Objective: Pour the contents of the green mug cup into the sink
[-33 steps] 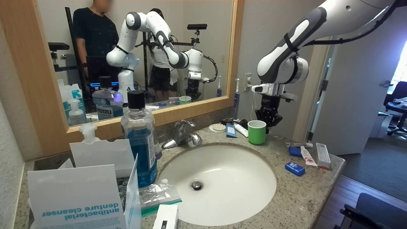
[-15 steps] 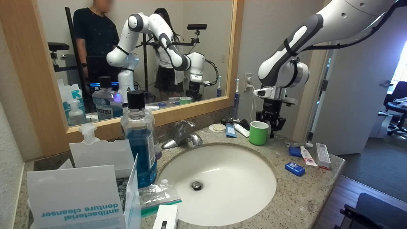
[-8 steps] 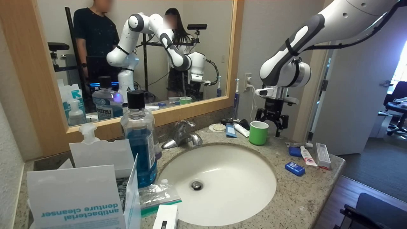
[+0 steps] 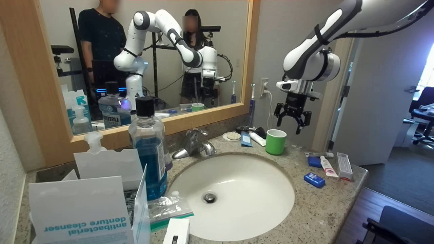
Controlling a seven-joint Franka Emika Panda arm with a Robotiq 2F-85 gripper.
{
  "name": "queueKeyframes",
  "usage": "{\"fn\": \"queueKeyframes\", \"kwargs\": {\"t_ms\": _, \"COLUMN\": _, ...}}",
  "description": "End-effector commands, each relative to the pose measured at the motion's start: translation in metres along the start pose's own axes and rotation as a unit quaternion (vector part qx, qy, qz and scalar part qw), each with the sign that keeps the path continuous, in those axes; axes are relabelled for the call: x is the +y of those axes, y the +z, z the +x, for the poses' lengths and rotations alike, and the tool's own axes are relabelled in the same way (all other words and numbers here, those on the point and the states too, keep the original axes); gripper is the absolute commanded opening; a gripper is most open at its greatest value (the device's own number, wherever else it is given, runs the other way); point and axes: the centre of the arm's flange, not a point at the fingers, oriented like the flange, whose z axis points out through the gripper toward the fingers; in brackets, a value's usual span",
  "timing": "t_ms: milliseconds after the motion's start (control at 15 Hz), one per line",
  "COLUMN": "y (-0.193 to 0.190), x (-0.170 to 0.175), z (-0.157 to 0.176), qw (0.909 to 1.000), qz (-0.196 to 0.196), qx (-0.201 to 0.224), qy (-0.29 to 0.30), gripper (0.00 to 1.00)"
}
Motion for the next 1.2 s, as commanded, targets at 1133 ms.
{"fn": "queueKeyframes", "kwargs": {"t_ms": 1133, "y": -0.109, "x": -0.095, "z": 0.166, "qw": 0.9379, "qz": -0.114, "qx": -0.021, "qy": -0.327, "gripper": 1.00}}
